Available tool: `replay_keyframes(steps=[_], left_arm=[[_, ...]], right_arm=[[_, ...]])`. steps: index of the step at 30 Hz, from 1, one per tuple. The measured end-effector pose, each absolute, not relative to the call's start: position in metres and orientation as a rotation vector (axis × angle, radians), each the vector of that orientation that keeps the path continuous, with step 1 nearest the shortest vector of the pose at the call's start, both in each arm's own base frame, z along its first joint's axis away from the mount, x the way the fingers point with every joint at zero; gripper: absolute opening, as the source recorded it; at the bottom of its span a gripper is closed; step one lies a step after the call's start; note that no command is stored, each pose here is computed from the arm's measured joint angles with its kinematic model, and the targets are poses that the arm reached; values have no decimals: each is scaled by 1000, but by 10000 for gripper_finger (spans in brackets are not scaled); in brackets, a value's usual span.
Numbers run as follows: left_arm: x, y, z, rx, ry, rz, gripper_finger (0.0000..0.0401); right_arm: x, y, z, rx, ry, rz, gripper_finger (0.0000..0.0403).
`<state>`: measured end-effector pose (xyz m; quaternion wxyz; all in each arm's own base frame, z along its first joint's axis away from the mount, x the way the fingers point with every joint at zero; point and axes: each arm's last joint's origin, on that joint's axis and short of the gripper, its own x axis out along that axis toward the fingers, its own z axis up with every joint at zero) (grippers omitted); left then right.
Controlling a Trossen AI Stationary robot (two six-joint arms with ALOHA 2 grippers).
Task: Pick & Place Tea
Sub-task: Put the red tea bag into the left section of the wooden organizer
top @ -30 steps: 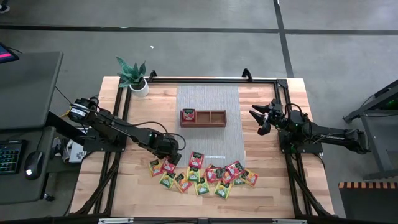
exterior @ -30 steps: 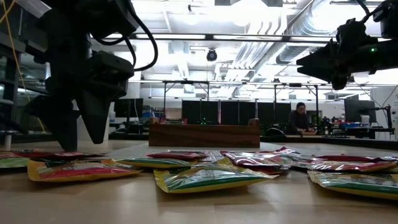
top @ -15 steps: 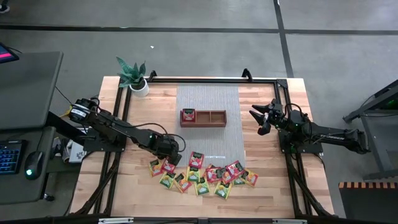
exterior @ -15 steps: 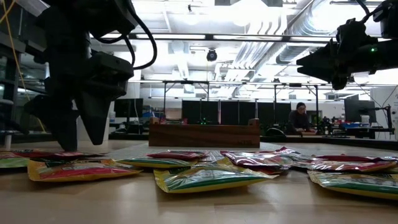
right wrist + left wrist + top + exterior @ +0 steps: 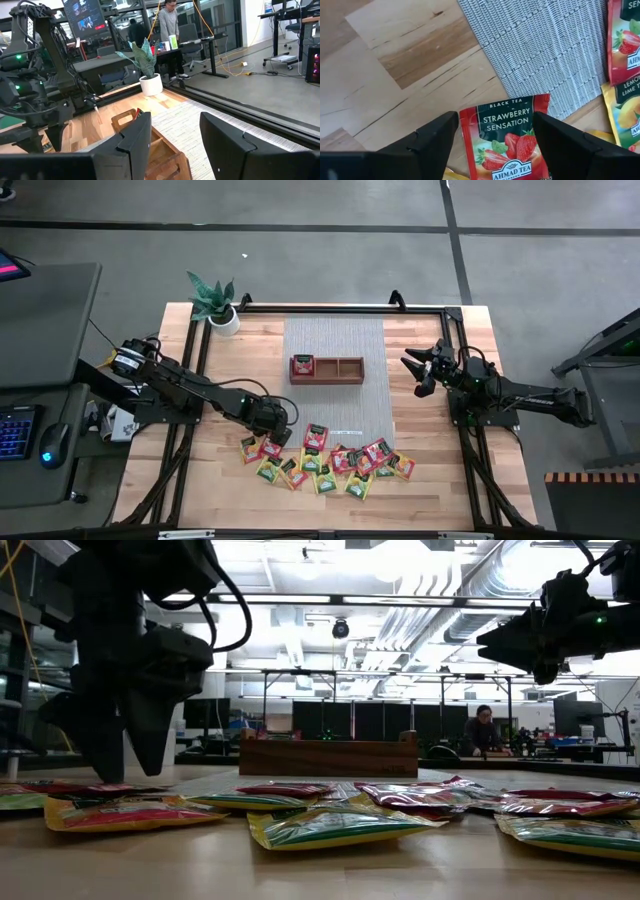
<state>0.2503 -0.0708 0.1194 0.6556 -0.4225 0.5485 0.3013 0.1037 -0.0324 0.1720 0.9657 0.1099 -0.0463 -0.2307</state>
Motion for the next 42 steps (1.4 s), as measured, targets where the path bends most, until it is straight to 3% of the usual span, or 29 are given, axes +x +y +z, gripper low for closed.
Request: replay_keyframes(steps=[14,25,42], left_arm=[[248,-70,117,-921,1260,698,149],[249,-69,115,-899,1245,719,8],[242,-66,132,-816,1211,716,0]], right_arm=[[104,-32,172,222,-94,-467,165],[104,-32,172,222,-94,-467,165],[104,-32,172,222,-94,-467,165]])
